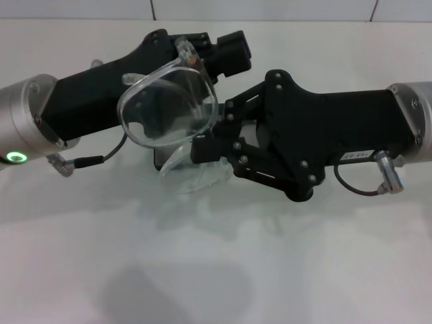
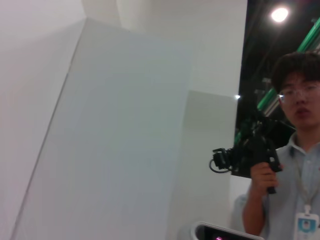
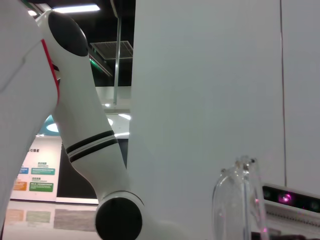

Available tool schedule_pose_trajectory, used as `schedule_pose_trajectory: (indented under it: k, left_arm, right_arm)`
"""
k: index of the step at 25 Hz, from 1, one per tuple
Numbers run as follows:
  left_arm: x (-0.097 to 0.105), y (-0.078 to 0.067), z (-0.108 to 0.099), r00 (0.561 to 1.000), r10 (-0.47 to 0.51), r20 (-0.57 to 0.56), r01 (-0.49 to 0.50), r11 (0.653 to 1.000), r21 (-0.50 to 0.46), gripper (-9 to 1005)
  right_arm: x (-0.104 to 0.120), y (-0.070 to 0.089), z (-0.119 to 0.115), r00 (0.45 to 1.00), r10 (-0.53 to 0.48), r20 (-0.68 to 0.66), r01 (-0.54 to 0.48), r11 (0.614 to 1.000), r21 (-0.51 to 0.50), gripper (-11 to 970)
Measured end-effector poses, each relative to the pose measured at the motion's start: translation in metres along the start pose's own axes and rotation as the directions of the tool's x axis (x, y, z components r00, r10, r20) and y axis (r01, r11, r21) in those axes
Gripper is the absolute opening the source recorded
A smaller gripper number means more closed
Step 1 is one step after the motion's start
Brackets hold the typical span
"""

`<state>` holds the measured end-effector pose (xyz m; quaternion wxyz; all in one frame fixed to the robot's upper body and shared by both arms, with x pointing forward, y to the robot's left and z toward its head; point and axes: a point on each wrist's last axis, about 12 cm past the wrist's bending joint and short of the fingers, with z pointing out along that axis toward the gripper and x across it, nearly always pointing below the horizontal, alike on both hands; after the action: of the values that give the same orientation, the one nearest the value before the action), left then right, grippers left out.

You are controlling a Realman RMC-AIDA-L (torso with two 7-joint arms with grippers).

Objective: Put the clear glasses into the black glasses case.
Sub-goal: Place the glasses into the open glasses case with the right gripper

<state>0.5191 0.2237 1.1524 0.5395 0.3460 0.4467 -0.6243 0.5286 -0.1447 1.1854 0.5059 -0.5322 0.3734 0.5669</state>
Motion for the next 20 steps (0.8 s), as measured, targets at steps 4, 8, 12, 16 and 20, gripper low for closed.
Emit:
schedule_pose_trajectory:
  k: [4,8,12,16,20]
  left_arm:
    - [-0.005,0.002,-0.012,1.0,0.027,0.014,-0.026,0.998,-0.06,110]
    - [-0.011,0.001,-0.037,0.999,0.049,-0.002,-0.049,0.986,-0.16,111]
    - [-0.013,-0.006,-0.067,0.998,0.038,-0.043,-0.048,0.969,-0.243,111]
    - [-0.016,-0.016,-0.094,0.996,0.009,-0.086,-0.035,0.95,-0.311,111]
    - [-0.019,-0.03,-0.111,0.992,-0.007,-0.128,-0.039,0.935,-0.351,111]
  right_arm:
    - [-0.001,0.003,-0.001,1.0,0.003,0.005,-0.003,1.0,-0.015,76]
    - [-0.002,0.002,-0.007,1.0,0.024,-0.008,-0.024,1.0,-0.002,75]
    - [-0.006,-0.013,-0.019,0.99,0.105,-0.098,-0.098,0.992,0.073,75]
    - [-0.019,-0.041,-0.025,0.904,0.265,-0.336,-0.22,0.961,0.166,75]
    - [-0.031,-0.07,-0.012,0.721,0.322,-0.613,-0.218,0.946,0.241,75]
